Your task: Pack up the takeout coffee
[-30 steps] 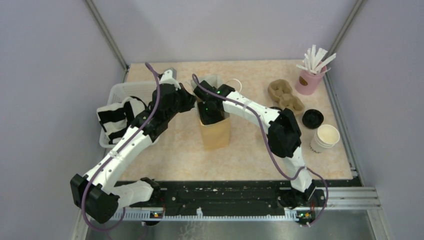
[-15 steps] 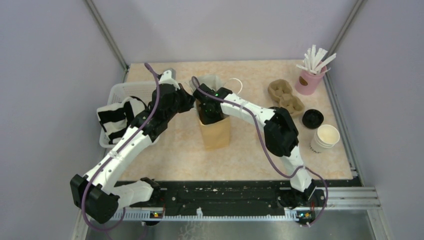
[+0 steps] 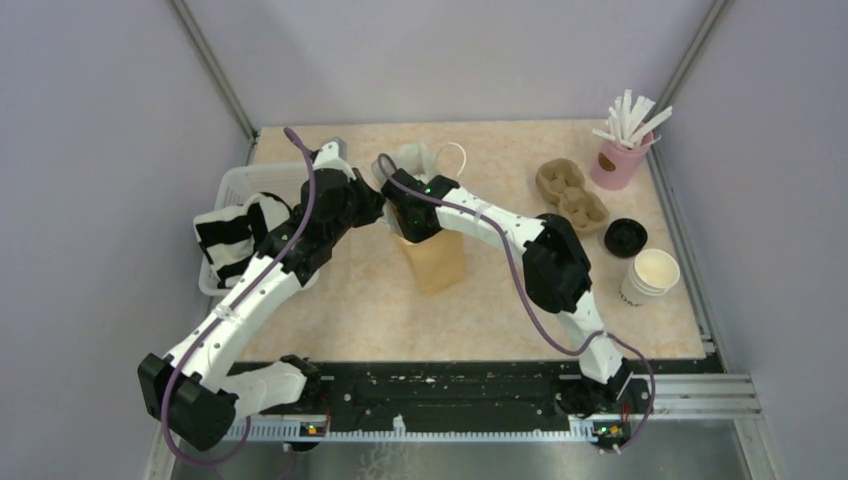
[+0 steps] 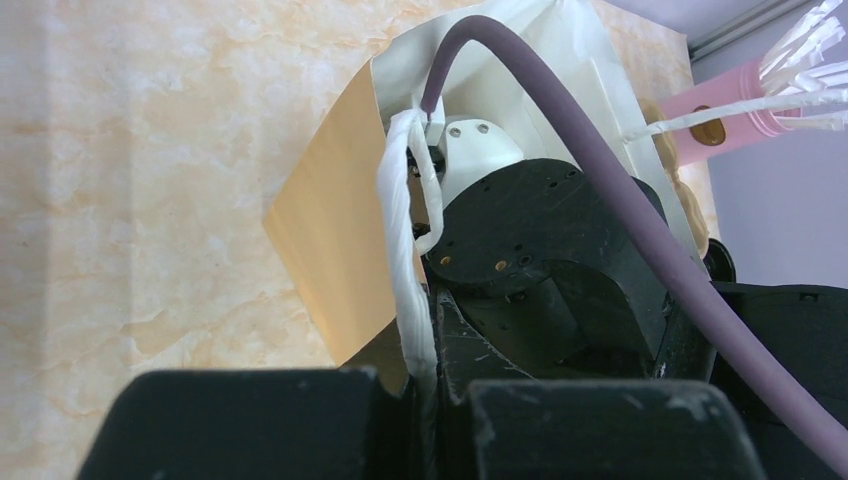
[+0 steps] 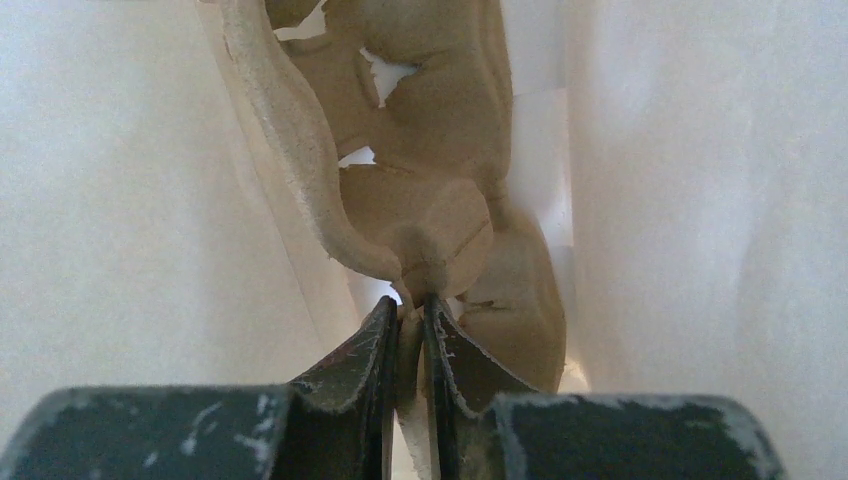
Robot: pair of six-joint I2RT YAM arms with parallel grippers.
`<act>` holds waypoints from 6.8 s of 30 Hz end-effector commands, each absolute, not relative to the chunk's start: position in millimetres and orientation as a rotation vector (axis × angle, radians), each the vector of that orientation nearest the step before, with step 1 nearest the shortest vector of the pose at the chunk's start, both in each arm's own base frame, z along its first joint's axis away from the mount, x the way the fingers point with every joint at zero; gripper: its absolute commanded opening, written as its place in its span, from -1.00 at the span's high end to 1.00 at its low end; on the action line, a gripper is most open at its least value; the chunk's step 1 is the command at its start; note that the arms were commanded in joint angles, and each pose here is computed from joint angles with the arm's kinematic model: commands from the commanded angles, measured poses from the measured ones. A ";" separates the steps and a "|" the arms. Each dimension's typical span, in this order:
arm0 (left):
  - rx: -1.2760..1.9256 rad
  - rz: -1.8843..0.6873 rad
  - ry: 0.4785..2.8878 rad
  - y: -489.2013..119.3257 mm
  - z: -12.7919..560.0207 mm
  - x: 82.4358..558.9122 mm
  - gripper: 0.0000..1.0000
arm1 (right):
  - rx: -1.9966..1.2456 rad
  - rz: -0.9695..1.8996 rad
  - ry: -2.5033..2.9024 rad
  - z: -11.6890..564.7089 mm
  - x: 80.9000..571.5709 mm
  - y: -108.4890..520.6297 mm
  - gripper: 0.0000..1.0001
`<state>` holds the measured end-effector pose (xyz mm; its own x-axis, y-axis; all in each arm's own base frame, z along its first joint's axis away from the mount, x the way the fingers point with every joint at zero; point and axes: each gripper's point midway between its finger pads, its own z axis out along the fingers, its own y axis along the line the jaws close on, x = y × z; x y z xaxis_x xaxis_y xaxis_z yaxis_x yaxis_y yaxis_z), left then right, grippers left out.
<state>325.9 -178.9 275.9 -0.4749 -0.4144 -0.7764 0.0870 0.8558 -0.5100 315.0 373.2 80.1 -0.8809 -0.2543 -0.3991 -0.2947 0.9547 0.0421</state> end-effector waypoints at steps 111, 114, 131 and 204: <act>0.055 -0.658 1.945 -164.5 268.4 250.9 1.00 | -0.707 0.492 2.147 213.3 302.9 398.8 1.00; 0.064 -0.655 1.938 -168.4 276.4 258.2 1.00 | -0.590 0.569 2.158 234.8 299.8 401.5 1.00; -0.062 -0.662 2.002 -172.6 316.1 271.8 1.00 | -0.502 0.703 2.163 338.7 268.6 385.0 1.00; -0.153 -0.992 1.715 -183.8 474.9 248.5 1.00 | -1.018 0.060 1.532 455.8 196.2 268.3 -0.53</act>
<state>241.6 -191.0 468.9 -0.5110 -0.5745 -0.6394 0.2716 0.5979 -0.7542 212.0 294.1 443.8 0.2394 -0.6735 -0.6993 -0.5276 0.5144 -0.6761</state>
